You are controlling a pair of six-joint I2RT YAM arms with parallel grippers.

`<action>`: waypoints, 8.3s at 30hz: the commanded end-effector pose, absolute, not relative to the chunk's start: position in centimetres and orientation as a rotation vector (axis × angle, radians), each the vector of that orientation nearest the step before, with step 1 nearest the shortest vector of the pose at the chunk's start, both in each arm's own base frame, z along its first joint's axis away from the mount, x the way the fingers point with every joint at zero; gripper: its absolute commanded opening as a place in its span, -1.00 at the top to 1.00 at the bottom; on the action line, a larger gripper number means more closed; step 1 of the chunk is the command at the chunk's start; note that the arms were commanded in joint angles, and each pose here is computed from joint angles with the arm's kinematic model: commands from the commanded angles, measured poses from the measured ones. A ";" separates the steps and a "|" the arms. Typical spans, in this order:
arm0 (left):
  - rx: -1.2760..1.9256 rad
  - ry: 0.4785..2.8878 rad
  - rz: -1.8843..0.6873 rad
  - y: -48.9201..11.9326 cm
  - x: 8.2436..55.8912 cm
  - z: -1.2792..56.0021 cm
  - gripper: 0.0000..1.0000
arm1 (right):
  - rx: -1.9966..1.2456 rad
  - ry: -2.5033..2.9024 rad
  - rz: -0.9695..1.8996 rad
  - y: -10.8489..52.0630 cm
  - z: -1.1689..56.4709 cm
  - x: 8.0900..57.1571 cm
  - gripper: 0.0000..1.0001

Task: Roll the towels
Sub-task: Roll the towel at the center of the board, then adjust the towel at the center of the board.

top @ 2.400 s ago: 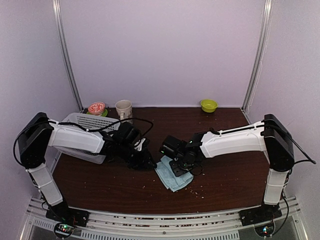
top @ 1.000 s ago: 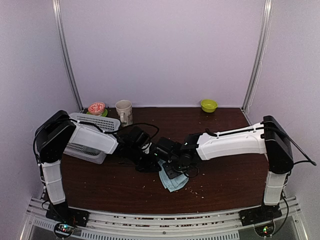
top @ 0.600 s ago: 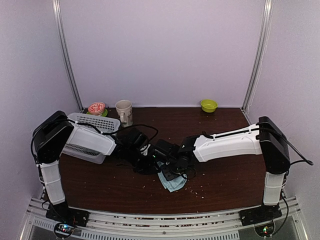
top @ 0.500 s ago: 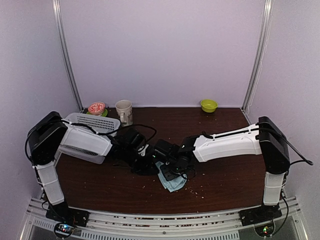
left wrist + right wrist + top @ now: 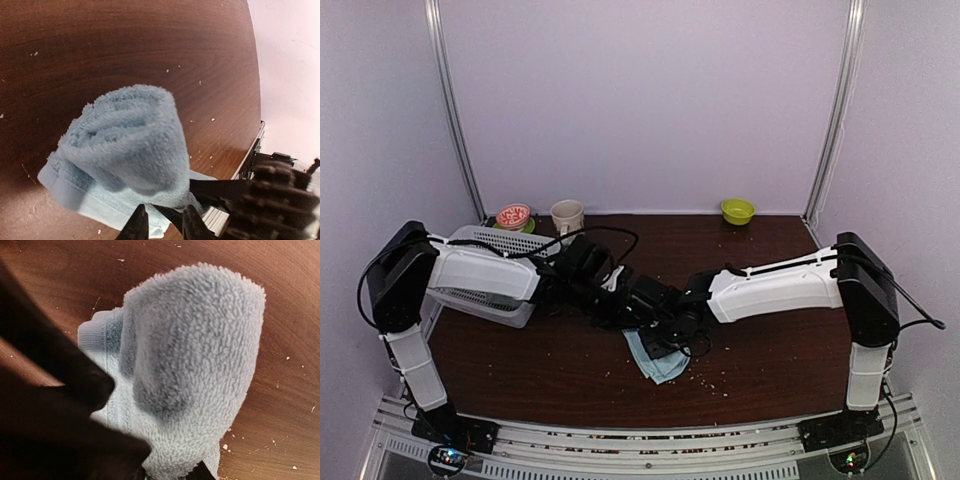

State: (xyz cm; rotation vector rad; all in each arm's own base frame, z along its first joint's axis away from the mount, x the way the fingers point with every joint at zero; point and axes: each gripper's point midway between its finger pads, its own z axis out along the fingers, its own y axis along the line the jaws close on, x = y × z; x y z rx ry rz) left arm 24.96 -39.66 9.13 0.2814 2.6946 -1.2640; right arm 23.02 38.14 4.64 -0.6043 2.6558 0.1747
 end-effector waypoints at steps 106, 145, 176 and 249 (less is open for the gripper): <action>0.334 2.910 -0.836 -33.5 21.8 0.6 1.00 | -0.556 2.706 0.685 41.8 6.1 24.9 -0.14; 0.324 2.724 -0.958 -36.0 27.7 8.2 0.68 | -0.606 2.766 0.639 41.9 1.6 23.8 -0.14; 0.236 2.841 -0.923 -35.3 28.2 2.2 0.80 | -0.719 2.610 0.874 43.5 10.4 20.7 0.39; 0.337 2.701 -0.791 -35.3 23.4 10.1 -0.24 | -0.241 2.816 0.708 38.9 0.4 21.8 -0.04</action>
